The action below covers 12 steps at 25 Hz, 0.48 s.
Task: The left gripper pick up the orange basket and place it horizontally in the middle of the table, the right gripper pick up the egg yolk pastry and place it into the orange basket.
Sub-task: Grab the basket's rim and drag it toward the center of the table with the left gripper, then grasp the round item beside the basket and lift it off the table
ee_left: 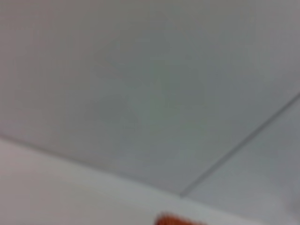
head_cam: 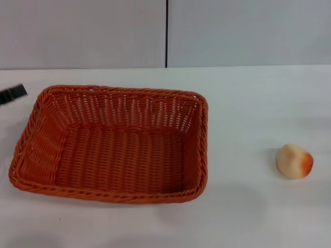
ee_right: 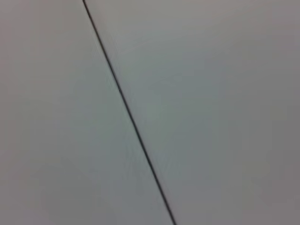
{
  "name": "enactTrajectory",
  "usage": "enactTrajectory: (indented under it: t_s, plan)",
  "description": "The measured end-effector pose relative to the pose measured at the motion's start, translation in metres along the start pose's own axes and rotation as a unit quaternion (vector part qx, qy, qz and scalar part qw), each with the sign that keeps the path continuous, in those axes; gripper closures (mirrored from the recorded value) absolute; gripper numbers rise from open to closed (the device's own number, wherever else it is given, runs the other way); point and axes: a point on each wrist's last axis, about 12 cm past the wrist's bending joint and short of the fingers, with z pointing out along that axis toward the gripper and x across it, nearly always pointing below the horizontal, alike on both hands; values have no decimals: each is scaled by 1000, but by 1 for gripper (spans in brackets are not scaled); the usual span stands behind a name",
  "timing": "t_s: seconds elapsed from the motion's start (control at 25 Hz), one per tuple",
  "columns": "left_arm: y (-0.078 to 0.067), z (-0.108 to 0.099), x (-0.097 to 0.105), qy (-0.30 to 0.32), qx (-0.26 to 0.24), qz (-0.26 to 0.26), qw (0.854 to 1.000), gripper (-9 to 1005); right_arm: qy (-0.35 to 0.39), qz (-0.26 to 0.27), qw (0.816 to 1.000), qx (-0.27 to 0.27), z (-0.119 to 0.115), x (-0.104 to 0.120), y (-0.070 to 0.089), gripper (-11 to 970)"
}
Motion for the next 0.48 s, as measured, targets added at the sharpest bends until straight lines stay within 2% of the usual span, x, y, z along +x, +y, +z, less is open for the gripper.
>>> enactTrajectory:
  t_s: [0.16,0.28,0.36,0.48]
  plan:
    - [9,1,-14,-45,2,32,998,447,15,9,999,-33,4,-4,-1,381]
    - [9,4,-17,-72,16,51,996,447,42,15,995,-89,11,-12,-3,382]
    - [8,8,-17,-95,37,66,993,447,68,35,989,-130,19,-20,-4,383]
    - [3,15,-18,-137,79,96,983,447,125,72,969,-203,33,-38,-6,384]
